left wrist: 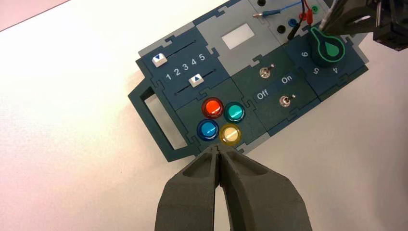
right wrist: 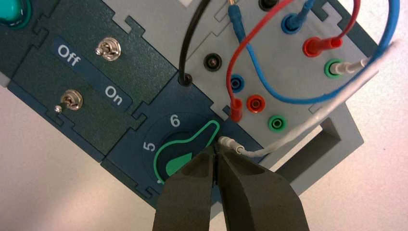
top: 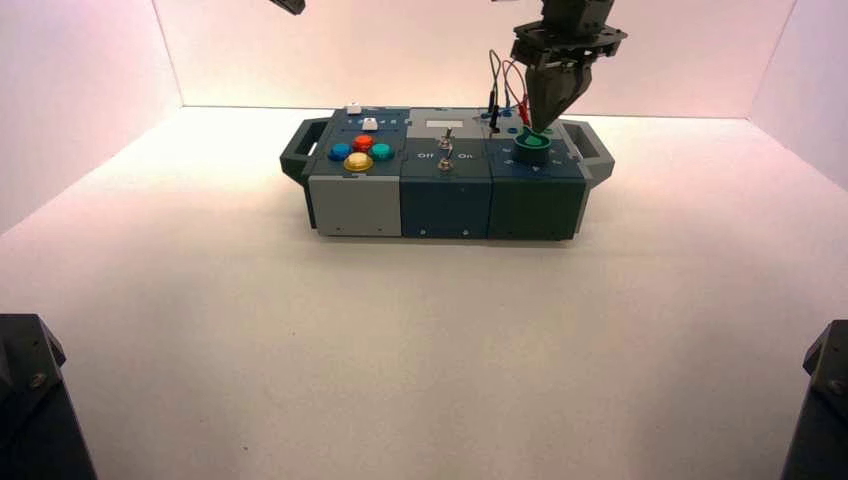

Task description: Turn the knob to position 1.

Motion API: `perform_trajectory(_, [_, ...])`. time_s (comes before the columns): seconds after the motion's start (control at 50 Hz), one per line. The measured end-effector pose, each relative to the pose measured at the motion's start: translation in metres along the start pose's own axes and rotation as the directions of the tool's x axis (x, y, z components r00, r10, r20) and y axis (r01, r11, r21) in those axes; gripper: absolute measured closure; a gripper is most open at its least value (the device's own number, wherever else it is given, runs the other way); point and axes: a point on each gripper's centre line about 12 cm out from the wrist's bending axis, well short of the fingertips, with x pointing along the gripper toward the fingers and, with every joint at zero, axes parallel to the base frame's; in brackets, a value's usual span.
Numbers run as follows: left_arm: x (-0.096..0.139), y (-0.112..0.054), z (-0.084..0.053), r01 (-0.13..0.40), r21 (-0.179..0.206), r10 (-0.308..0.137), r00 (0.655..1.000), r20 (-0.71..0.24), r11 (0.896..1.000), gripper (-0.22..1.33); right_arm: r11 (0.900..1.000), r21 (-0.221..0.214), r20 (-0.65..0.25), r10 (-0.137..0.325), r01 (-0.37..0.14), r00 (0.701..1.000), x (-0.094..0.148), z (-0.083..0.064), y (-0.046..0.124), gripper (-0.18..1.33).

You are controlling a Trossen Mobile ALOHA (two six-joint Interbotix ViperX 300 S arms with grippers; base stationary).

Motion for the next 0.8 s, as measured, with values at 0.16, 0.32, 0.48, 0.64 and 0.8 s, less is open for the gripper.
perform_trajectory(0.16, [0.0, 0.0, 0.0, -0.001, 0.001, 0.001, 1.0, 0.001, 1.0, 1.28, 1.0, -0.001, 0.0, -0.003, 0.003, 1.0, 0.0, 0.0, 0.0, 1.29])
perform_trajectory(0.32, [0.0, 0.0, 0.001, -0.002, 0.001, 0.002, 1.0, 0.003, 1.0, 1.27, 1.0, -0.004, 0.005, -0.008, 0.008, 1.0, -0.002, 0.001, -0.001, 1.29])
perform_trajectory(0.48, [0.0, 0.0, 0.0, -0.001, 0.001, 0.001, 1.0, 0.001, 1.0, 1.27, 0.9996, -0.011, 0.047, -0.024, 0.025, 0.999, -0.02, 0.004, 0.001, 1.29])
perform_trajectory(0.64, [0.0, 0.0, 0.0, -0.001, 0.001, 0.001, 1.0, 0.001, 1.0, 1.27, 0.9995, -0.004, 0.093, -0.03, 0.031, 0.995, -0.032, 0.005, 0.003, 1.29])
perform_trajectory(0.8, [0.0, 0.0, 0.0, -0.001, 0.001, 0.001, 1.0, 0.001, 1.0, 1.27, 0.9997, -0.013, 0.093, -0.018, 0.019, 0.996, -0.028, 0.005, 0.011, 1.29])
